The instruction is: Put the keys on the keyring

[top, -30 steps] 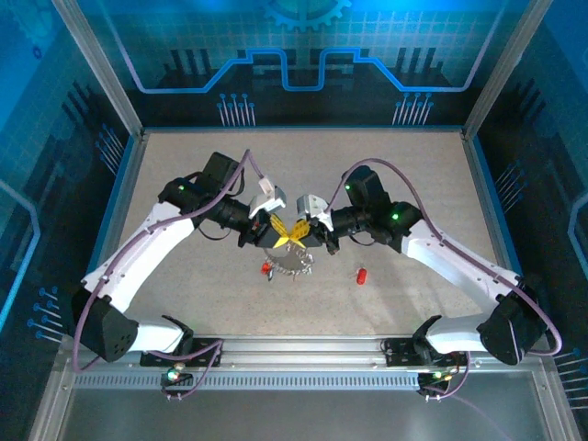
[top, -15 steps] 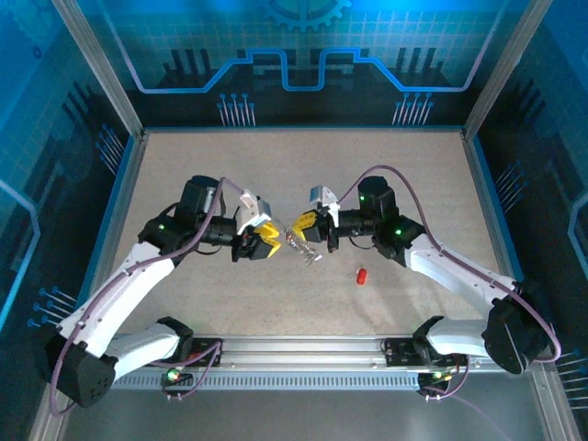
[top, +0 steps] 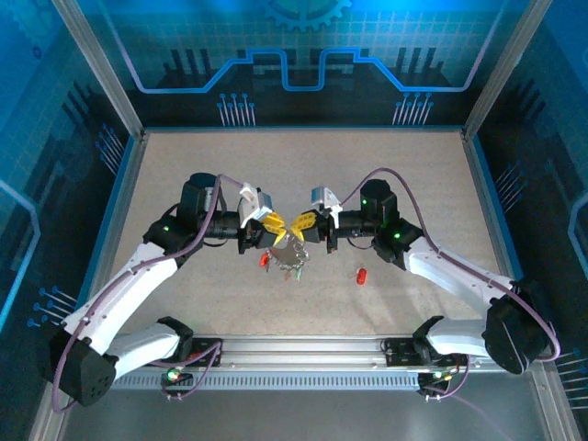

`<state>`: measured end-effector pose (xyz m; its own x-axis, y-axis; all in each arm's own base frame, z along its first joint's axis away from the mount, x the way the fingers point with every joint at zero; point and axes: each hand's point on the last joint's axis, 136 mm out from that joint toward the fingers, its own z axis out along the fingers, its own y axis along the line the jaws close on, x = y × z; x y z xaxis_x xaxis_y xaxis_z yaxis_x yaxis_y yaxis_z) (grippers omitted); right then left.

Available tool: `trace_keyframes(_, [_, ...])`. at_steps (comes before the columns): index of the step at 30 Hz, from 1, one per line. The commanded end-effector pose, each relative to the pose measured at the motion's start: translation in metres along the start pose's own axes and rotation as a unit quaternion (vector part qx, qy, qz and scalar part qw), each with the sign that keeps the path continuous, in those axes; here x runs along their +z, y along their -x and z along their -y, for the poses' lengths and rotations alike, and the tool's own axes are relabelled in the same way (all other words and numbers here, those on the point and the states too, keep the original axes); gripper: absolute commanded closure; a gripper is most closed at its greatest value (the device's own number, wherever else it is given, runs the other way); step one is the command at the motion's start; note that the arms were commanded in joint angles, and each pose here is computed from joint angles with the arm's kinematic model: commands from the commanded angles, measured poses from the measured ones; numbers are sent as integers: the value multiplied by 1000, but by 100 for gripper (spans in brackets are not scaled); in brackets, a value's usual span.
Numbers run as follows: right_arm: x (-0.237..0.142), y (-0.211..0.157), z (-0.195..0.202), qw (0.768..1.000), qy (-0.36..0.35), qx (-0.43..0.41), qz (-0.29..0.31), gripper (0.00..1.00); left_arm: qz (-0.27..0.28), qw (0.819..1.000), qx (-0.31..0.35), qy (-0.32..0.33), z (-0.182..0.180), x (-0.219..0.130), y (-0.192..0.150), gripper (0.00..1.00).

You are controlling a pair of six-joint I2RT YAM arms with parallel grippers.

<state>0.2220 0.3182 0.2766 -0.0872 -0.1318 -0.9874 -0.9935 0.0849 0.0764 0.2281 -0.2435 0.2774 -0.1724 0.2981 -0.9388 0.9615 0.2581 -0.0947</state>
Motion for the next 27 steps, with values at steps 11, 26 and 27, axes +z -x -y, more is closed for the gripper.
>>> trace_keyframes(11, [1,19,-23,997,32,-61,29,100,14,999,32,-23,12,-4,1,85])
trace_keyframes(26, [10,15,-27,997,34,-74,15,100,35,996,54,-67,27,-6,6,100])
trace_keyframes(27, [10,15,-27,997,33,-75,13,100,37,995,55,-69,28,-6,6,100])
